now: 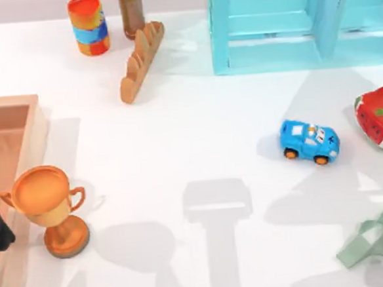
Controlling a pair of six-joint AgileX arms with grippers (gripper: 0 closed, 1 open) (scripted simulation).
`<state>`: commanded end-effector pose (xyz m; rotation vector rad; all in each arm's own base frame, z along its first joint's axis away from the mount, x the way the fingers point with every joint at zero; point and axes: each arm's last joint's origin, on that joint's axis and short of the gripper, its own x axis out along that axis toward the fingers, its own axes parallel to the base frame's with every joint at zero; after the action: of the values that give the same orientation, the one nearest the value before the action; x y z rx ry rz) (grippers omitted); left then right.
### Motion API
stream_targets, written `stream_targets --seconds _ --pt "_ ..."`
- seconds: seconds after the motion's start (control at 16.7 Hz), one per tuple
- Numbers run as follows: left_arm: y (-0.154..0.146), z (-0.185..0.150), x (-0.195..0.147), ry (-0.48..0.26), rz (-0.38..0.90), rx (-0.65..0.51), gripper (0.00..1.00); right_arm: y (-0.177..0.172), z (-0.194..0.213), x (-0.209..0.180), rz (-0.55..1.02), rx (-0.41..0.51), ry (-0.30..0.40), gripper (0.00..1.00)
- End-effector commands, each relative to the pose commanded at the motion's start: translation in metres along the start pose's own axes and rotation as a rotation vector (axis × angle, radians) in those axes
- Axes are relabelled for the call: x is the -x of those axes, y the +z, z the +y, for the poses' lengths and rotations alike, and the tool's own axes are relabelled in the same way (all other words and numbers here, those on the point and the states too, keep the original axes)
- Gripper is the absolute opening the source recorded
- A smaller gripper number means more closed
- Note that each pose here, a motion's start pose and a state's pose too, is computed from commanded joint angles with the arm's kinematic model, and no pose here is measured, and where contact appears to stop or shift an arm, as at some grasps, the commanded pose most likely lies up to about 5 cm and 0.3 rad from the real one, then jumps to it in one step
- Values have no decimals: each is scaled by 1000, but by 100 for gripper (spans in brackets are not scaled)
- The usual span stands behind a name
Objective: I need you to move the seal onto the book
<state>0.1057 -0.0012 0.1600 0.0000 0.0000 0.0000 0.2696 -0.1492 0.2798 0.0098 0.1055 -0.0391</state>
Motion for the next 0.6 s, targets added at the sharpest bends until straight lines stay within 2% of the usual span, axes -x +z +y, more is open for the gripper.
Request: stream_targets --seconds 0.12,0.3,0.42,0.6 --pt "0 0 0 0 0 0 100 2 2 -1 -5 9 -1 0" --pt "0 0 0 0 0 0 100 16 25 -13 -34 77 -3 0" --pt "0 0 0 0 0 0 100 23 55 -27 -43 140 7 0" --pt "0 0 0 0 0 0 100 27 121 -49 -32 255 47 0"
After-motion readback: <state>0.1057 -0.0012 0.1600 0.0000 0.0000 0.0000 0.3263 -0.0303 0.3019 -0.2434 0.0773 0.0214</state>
